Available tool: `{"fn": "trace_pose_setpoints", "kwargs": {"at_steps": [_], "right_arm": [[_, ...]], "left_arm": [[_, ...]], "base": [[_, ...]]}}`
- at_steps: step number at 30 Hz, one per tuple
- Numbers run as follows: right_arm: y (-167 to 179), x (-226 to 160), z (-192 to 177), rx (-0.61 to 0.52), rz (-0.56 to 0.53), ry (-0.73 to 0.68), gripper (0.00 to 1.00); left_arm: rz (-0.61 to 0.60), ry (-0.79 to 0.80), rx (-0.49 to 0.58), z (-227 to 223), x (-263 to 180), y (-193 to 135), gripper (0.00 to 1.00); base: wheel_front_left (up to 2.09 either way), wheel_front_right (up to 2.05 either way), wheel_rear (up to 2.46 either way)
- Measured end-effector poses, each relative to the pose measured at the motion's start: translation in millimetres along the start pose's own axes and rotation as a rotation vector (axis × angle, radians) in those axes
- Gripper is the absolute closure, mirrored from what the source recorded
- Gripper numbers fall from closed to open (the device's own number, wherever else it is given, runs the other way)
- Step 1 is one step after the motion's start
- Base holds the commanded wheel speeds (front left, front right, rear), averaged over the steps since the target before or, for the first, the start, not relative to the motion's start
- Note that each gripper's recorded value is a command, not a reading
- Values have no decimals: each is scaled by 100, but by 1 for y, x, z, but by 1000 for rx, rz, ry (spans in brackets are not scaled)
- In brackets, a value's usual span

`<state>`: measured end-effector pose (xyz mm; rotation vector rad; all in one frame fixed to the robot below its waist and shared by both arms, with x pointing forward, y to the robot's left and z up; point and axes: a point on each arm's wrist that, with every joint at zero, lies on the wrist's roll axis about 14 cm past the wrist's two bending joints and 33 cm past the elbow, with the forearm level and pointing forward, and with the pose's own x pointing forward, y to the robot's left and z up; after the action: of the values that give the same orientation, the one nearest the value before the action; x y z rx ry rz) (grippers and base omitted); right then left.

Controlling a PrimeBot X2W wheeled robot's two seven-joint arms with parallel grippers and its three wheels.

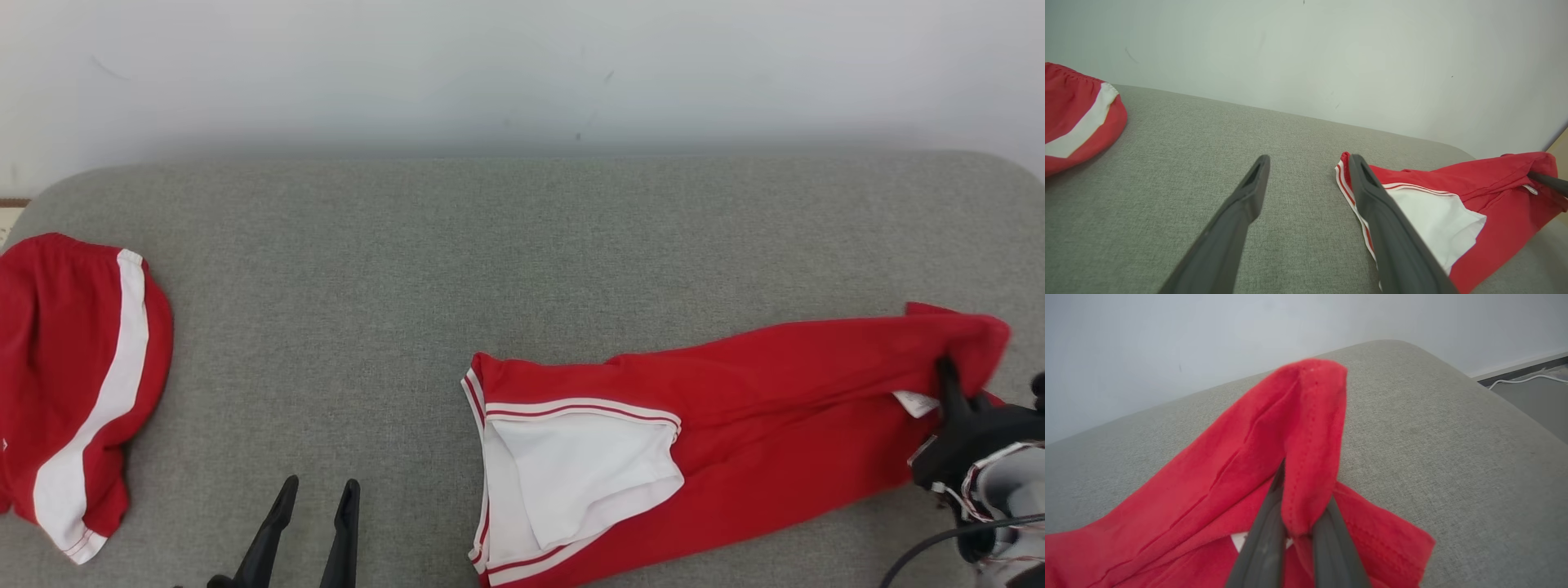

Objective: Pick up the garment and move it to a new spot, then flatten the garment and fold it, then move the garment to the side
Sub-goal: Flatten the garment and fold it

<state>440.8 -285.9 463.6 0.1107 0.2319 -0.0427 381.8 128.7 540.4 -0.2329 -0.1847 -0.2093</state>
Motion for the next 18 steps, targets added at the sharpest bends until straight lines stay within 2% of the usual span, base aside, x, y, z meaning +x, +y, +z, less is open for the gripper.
{"fn": "trace_pose_setpoints", "kwargs": {"at_steps": [6, 18], "right_arm": [[52, -2, 18, 58, 141, -71, 100], [166, -35, 27, 196, 464, -69, 100]], "left_arm": [[-3, 8, -6, -3, -1, -1, 0], [0, 14, -9, -5, 0, 0, 0]], "base": [[0, 0, 0], [0, 0, 0]]}}
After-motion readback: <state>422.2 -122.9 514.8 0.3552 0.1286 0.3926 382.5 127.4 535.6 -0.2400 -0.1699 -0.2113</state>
